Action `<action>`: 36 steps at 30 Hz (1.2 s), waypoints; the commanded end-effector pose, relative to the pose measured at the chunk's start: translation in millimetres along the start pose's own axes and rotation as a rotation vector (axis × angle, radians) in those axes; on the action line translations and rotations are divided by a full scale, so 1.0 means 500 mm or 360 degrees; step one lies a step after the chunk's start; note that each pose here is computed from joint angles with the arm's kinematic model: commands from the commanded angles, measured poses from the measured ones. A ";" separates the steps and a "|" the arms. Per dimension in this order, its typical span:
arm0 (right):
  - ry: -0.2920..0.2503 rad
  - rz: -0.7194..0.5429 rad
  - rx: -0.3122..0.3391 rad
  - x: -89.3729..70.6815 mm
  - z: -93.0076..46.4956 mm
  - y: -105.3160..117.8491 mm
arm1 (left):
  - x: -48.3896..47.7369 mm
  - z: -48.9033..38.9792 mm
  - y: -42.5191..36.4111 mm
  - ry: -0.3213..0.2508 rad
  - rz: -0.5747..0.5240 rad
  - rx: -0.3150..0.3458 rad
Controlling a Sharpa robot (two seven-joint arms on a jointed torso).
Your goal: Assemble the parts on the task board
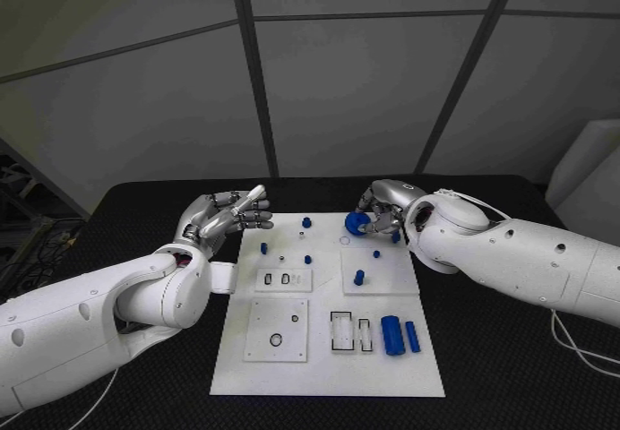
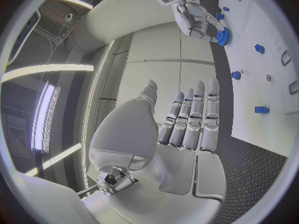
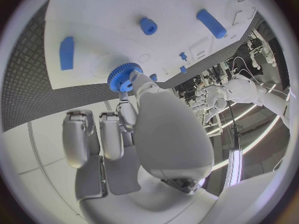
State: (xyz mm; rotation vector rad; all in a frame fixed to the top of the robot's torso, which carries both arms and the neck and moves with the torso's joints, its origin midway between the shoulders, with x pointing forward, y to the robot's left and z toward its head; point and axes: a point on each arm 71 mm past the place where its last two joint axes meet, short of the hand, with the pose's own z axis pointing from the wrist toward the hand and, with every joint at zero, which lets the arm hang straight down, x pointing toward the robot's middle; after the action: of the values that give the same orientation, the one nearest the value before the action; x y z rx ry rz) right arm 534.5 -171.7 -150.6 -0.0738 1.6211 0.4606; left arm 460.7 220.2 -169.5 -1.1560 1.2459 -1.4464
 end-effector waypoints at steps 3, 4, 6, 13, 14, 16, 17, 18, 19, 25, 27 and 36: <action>-0.0155 -0.0021 -0.0118 -0.012 -0.004 0.051 | 0.003 0.001 -0.002 0.0022 0.0001 0.0015; -0.0159 -0.0024 -0.0135 -0.011 -0.003 0.061 | 0.003 0.001 -0.002 0.0023 0.0001 0.0015; -0.0165 -0.0030 -0.0165 -0.008 0.000 0.082 | 0.004 0.001 -0.002 0.0023 0.0000 0.0015; -0.0166 -0.0044 -0.0230 0.005 0.017 0.134 | 0.005 0.002 -0.002 0.0025 -0.0001 0.0015; -0.0163 -0.0045 -0.0237 0.007 0.020 0.140 | 0.005 0.002 -0.002 0.0025 -0.0001 0.0015; -0.0155 -0.0048 -0.0250 0.013 0.025 0.152 | 0.005 0.002 -0.001 0.0025 -0.0001 0.0015; -0.0150 -0.0049 -0.0255 0.015 0.027 0.156 | 0.005 0.002 -0.001 0.0025 -0.0001 0.0015; -0.0144 -0.0050 -0.0260 0.019 0.029 0.160 | 0.005 0.002 -0.001 0.0025 -0.0001 0.0015; -0.0136 -0.0052 -0.0265 0.023 0.031 0.165 | 0.005 0.003 -0.001 0.0025 -0.0001 0.0015; -0.0086 -0.0071 -0.0279 0.047 0.041 0.182 | 0.007 0.003 -0.001 0.0027 -0.0002 0.0015; -0.0071 -0.0078 -0.0280 0.052 0.044 0.185 | 0.007 0.003 -0.001 0.0028 -0.0003 0.0015; -0.0022 -0.0095 -0.0284 0.070 0.053 0.196 | 0.009 0.003 -0.001 0.0030 -0.0004 0.0015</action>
State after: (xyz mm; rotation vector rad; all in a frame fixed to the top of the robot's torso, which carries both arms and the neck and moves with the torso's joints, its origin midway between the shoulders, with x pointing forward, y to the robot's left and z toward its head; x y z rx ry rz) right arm 523.9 -66.4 -160.7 -0.2303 1.5495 0.5644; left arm 461.6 217.7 -170.0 -1.1566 1.2482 -1.4503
